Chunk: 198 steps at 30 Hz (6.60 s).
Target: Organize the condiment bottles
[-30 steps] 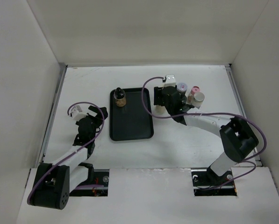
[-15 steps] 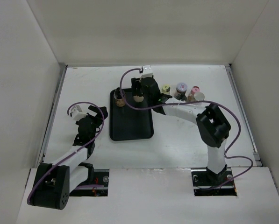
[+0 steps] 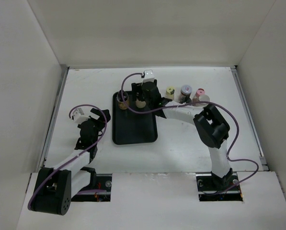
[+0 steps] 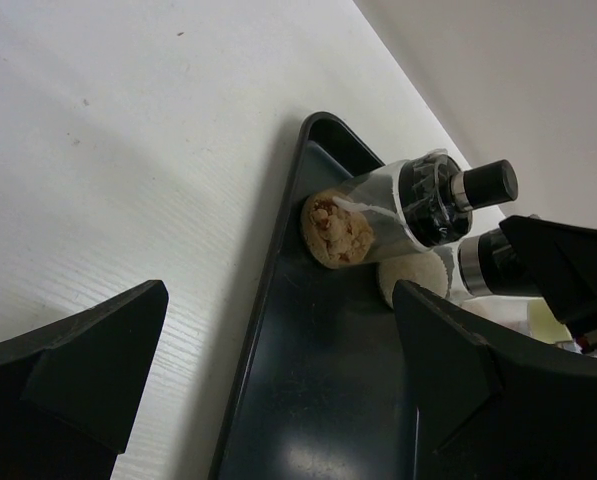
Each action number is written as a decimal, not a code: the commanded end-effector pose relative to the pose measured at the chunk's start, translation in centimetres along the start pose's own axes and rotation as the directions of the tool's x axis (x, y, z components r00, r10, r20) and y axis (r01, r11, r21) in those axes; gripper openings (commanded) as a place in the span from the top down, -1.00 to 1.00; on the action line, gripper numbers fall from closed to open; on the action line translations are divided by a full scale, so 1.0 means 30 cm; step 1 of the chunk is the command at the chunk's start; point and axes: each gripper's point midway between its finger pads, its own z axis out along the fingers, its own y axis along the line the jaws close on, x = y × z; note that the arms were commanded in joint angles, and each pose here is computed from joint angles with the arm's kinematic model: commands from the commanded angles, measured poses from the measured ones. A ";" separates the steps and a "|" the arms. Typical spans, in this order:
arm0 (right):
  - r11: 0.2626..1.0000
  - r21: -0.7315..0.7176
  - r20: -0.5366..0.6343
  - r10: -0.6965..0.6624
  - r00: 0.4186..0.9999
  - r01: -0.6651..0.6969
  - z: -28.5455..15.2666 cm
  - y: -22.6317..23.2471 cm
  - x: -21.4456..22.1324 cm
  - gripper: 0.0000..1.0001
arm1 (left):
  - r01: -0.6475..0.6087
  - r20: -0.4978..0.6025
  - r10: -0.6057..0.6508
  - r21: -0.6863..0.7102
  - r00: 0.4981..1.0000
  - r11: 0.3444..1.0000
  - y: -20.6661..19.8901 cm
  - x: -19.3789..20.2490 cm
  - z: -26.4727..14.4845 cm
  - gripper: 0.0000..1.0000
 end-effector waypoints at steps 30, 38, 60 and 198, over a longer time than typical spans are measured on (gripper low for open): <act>0.845 0.494 0.090 0.183 0.979 -0.204 -0.483 -0.691 0.013 -0.66 | 0.014 0.024 -0.016 0.067 1.000 0.998 -0.064 -0.023 0.008 -1.00; 0.834 0.515 0.060 0.194 0.979 -0.197 -0.391 -0.752 0.025 -0.73 | 0.012 0.018 -0.014 0.065 1.000 0.998 -0.063 -0.017 0.013 -1.00; 0.967 0.214 0.093 0.118 0.989 -0.136 -0.505 -0.289 -0.123 -0.03 | 0.019 0.025 -0.021 0.069 0.999 0.997 -0.063 -0.023 0.008 -1.00; 0.959 0.271 -0.012 0.091 0.996 -0.085 -0.109 -0.543 -0.065 -0.51 | 0.046 0.056 -0.051 0.073 0.997 0.996 -0.046 -0.055 0.000 -1.00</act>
